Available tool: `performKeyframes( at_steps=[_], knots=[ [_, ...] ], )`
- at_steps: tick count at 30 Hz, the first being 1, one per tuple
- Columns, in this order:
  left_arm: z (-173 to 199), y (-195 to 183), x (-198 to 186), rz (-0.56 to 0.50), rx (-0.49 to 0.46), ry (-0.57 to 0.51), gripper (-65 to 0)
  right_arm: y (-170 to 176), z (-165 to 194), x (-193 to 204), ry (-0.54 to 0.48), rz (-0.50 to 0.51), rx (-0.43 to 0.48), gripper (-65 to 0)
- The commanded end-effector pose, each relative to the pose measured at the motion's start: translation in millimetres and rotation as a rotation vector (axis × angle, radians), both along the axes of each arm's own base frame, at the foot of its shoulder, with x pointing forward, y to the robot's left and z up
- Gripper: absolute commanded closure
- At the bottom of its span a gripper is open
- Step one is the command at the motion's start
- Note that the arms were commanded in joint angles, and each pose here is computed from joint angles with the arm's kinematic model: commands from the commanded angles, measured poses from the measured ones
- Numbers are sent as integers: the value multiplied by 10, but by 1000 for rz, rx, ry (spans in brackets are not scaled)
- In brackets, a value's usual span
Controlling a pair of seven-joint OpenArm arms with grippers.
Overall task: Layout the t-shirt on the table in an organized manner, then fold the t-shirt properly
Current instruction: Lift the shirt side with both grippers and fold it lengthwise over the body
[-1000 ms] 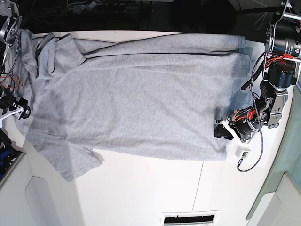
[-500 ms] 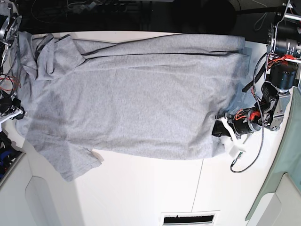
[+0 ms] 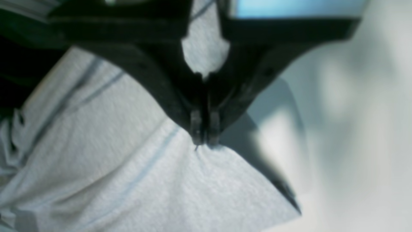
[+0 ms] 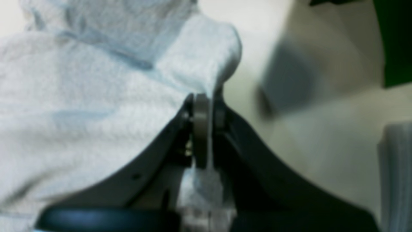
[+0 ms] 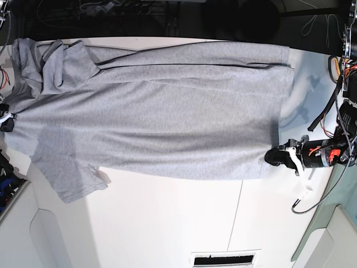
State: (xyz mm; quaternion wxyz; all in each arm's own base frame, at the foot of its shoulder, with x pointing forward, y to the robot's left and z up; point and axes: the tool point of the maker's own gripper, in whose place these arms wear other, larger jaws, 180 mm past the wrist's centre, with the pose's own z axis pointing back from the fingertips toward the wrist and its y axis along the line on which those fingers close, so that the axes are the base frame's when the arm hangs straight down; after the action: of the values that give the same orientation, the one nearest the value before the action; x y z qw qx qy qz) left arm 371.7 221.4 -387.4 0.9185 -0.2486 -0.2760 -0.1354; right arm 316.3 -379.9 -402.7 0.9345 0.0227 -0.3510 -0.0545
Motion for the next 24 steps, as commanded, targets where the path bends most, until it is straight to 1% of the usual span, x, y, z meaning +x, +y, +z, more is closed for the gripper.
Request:
performKeyframes(
  at_steps=[1,5,8,9,10,12,13,14,15,16,19,21,24],
  knots=[
    [156,75,53,-3,-1,-40,0,-130,165,32,-38,-3,-32,0],
    [31,134,-159,-13,15,-2,0,-126,45,-134,-3,-4,-24,0],
    [-42,127,-230,-5,7,8,0,-126,29,-154,1,-9,-19,0],
    [-31,125,-211,4,-1,-8,-41,-127,33,-151,0,-9,-19,0],
    [-18,125,-187,12,-6,-25,-112,-127,36,-147,-2,-9,-19,0],
    [17,134,-127,24,-7,-61,-235,-119,47,-134,-9,-11,-11,-123],
    [45,139,-88,28,-6,-79,-272,-120,49,-131,-11,-16,-8,-184],
    [72,148,-49,30,0,-96,-287,-123,50,-130,-11,-19,-7,-230],
    [110,156,1,32,5,-117,-286,-120,56,-124,-15,-20,-4,-259],
    [146,167,49,33,13,-136,-286,-116,65,-114,-22,-21,1,-270],
    [276,180,234,33,46,-218,-286,-108,79,-96,-30,-24,9,-269],
    [290,169,334,20,94,-264,-286,-100,84,-91,-34,-25,16,-269],
    [163,201,476,77,167,-281,-286,-97,85,-88,-36,-25,17,-269]
  ],
)
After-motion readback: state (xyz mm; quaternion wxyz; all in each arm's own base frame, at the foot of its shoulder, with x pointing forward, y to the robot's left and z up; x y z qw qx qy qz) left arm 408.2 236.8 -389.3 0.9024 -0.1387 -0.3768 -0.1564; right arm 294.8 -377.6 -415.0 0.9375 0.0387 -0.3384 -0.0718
